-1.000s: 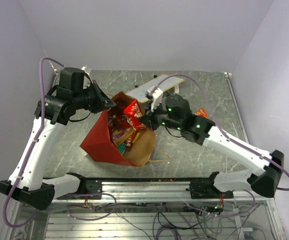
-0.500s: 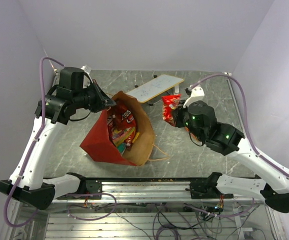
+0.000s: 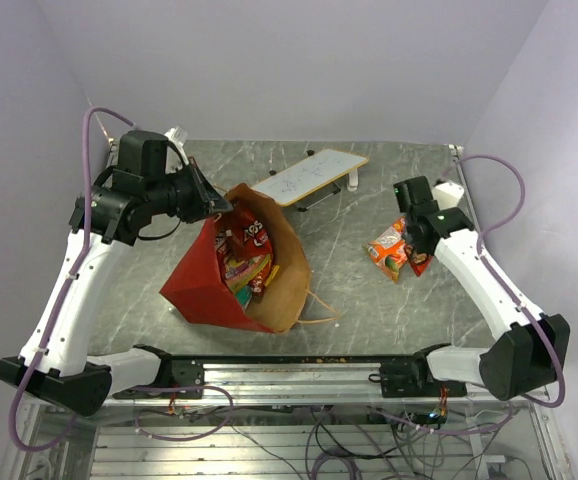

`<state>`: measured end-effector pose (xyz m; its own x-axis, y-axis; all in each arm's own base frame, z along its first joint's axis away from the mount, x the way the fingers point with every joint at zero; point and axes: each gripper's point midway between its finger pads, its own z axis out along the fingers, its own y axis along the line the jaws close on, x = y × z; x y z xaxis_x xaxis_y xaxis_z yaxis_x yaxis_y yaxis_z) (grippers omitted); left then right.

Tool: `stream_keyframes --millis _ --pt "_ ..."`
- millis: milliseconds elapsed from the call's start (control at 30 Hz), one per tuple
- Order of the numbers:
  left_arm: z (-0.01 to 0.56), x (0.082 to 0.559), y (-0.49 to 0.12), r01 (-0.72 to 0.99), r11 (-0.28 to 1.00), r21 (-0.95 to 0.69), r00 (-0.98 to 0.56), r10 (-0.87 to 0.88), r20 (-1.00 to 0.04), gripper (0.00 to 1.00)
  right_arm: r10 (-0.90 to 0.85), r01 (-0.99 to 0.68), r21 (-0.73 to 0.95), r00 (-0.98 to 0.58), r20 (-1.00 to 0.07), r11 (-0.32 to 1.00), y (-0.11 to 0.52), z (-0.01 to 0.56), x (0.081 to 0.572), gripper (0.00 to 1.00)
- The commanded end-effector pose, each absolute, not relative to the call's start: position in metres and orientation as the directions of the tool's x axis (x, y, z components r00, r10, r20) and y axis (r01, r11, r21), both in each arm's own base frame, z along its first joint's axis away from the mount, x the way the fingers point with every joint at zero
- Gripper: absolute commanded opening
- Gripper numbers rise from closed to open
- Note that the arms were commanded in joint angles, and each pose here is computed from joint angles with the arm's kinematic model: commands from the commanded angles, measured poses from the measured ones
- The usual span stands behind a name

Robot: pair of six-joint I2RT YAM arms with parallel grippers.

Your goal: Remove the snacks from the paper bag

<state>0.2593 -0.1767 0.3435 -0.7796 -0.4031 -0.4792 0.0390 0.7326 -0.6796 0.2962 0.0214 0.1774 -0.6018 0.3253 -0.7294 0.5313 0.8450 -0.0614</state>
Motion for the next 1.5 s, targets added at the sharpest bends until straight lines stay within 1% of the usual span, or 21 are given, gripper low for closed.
stream_keyframes --millis 0,100,200,267,367,467,567,600,700,767,800,867,933,1133,1233,1333,1400,1467 --pt "0.351 0.251 -0.183 0.107 0.702 -0.704 -0.787 -0.373 -0.492 0.07 0.386 0.583 -0.071 -0.620 -0.683 0.810 -0.007 0.152 0.287 0.00" --pt "0.350 0.248 -0.188 0.129 0.680 -0.721 -0.800 -0.359 -0.481 0.07 0.374 0.577 -0.084 -0.626 -0.684 0.812 -0.011 0.140 0.291 0.00" --pt "0.348 0.248 -0.189 0.154 0.687 -0.710 -0.802 -0.333 -0.496 0.07 0.364 0.596 -0.171 -0.666 -0.651 0.785 -0.022 0.111 0.280 0.00" --pt "0.346 0.250 -0.189 0.149 0.690 -0.708 -0.802 -0.334 -0.495 0.07 0.357 0.598 -0.197 -0.675 -0.646 0.777 -0.027 0.096 0.279 0.00" --pt "0.349 0.250 -0.193 0.158 0.677 -0.718 -0.816 -0.320 -0.482 0.07 0.355 0.587 -0.165 -0.665 -0.658 0.793 -0.027 0.081 0.288 0.00" --pt "0.348 0.253 -0.190 0.160 0.700 -0.696 -0.810 -0.310 -0.498 0.07 0.340 0.565 -0.139 -0.656 -0.674 0.813 -0.022 0.068 0.301 0.00" --pt "0.349 0.257 -0.192 0.138 0.691 -0.709 -0.813 -0.330 -0.480 0.07 0.348 0.560 -0.162 -0.689 -0.636 0.813 -0.020 0.057 0.305 0.00" --pt "0.351 0.258 -0.194 0.140 0.680 -0.719 -0.812 -0.337 -0.477 0.07 0.355 0.563 -0.172 -0.699 -0.621 0.808 -0.019 0.057 0.305 0.03" --pt "0.349 0.262 -0.193 0.136 0.681 -0.720 -0.796 -0.358 -0.488 0.07 0.358 0.558 -0.167 -0.704 -0.613 0.813 -0.018 0.062 0.302 0.18" --pt "0.344 0.263 -0.191 0.115 0.690 -0.714 -0.797 -0.365 -0.481 0.07 0.349 0.542 -0.139 -0.694 -0.630 0.829 -0.016 0.071 0.299 0.30" --pt "0.342 0.264 -0.191 0.102 0.690 -0.716 -0.800 -0.370 -0.471 0.07 0.343 0.535 -0.127 -0.687 -0.640 0.835 -0.016 0.077 0.297 0.34" --pt "0.343 0.265 -0.191 0.086 0.684 -0.724 -0.798 -0.388 -0.462 0.07 0.338 0.517 -0.094 -0.676 -0.655 0.851 -0.013 0.090 0.294 0.40" --pt "0.346 0.268 -0.191 0.080 0.682 -0.727 -0.789 -0.402 -0.463 0.07 0.333 0.490 -0.053 -0.664 -0.669 0.870 -0.008 0.107 0.296 0.44" --pt "0.344 0.274 -0.189 0.052 0.690 -0.721 -0.789 -0.415 -0.454 0.07 0.335 0.373 0.108 -0.623 -0.707 0.922 0.022 0.153 0.318 0.51" --pt "0.341 0.273 -0.190 0.042 0.679 -0.733 -0.785 -0.431 -0.445 0.07 0.336 0.219 0.255 -0.619 -0.710 0.942 0.058 0.177 0.331 0.52" --pt "0.337 0.272 -0.193 0.031 0.662 -0.749 -0.794 -0.439 -0.420 0.07 0.348 0.072 0.398 -0.643 -0.683 0.915 0.098 0.189 0.333 0.52" --pt "0.336 0.269 -0.196 0.031 0.644 -0.765 -0.804 -0.439 -0.402 0.07 0.351 0.006 0.461 -0.657 -0.667 0.888 0.123 0.196 0.331 0.52" --pt "0.335 0.267 -0.197 0.031 0.638 -0.770 -0.806 -0.439 -0.396 0.07 0.327 -0.078 0.488 -0.649 -0.687 0.870 0.149 0.209 0.327 0.53"
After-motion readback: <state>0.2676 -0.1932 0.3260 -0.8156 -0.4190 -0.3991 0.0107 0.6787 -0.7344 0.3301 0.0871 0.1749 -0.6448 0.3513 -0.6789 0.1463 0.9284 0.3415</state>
